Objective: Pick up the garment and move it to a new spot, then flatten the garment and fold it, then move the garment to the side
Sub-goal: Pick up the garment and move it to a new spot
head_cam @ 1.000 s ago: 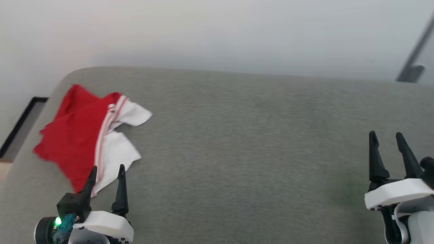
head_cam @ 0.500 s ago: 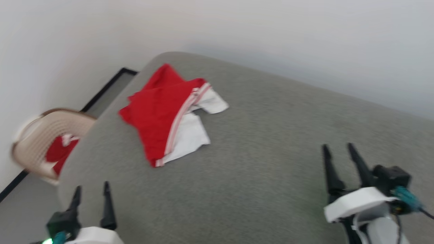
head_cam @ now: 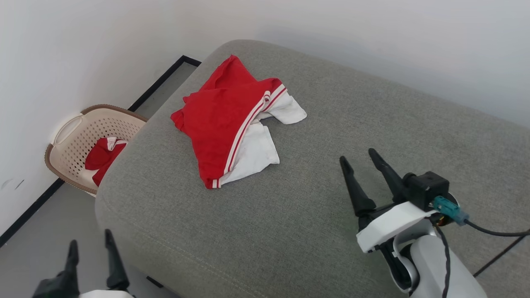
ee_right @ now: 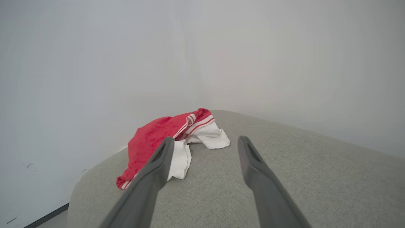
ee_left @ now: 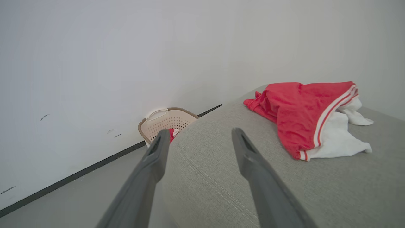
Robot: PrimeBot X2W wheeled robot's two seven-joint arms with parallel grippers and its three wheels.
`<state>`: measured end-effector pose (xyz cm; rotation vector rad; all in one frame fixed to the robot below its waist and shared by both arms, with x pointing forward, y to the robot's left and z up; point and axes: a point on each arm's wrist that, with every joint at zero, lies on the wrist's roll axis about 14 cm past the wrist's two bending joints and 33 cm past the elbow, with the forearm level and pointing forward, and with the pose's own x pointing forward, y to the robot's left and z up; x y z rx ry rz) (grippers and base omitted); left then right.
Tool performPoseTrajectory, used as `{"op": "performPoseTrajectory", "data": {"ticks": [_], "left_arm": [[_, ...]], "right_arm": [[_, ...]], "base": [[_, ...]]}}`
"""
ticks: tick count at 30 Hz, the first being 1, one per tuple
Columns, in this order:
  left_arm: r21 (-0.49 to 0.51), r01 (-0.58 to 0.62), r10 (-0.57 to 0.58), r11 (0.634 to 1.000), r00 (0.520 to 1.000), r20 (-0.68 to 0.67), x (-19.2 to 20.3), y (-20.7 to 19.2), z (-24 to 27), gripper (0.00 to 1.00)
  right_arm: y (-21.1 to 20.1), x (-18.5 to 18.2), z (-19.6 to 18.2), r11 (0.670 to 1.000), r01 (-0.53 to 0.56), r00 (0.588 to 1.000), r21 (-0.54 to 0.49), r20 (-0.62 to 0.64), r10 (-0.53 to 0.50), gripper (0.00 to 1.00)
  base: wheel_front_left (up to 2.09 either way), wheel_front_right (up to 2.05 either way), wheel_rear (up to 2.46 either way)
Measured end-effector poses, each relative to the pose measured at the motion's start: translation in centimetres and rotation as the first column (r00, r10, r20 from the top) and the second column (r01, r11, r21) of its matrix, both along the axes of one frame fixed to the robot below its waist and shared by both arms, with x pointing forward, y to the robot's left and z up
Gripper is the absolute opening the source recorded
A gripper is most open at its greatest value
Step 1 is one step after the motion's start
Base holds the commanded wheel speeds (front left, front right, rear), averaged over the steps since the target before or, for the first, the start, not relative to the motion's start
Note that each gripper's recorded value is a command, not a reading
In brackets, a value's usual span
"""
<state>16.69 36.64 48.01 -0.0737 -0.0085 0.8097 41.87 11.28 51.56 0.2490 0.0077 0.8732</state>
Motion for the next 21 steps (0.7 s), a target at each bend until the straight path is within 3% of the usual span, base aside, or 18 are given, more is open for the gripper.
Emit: {"op": "performPoseTrajectory", "data": {"ticks": [7,15,17,21], "left_arm": [[-0.017,0.143,-0.144,0.990,0.989,-0.017,2.7,-2.5,-1.0,1.00],[0.120,0.372,-0.376,0.920,0.927,0.005,12.6,-1.8,3.7,1.00],[0.121,0.427,-0.423,0.896,0.904,-0.061,15.6,-1.4,3.6,1.00],[0.013,0.513,-0.498,0.858,0.839,-0.218,21.3,-1.5,1.3,1.00]], "right_arm": [[-3.3,1.3,-0.3,0.995,0.104,0.994,0.007,-0.020,-0.103,1.00],[-7.3,2.5,0.3,0.977,0.215,0.977,0.014,0.013,-0.215,1.00],[-8.8,3.3,0.5,0.967,0.254,0.967,0.027,0.016,-0.255,1.00],[-12.3,4.3,-0.9,0.938,0.346,0.938,0.032,-0.028,-0.345,1.00]], "base": [[0.00,0.00,0.00],[0.00,0.00,0.00],[0.00,0.00,0.00],[0.00,0.00,0.00]]}}
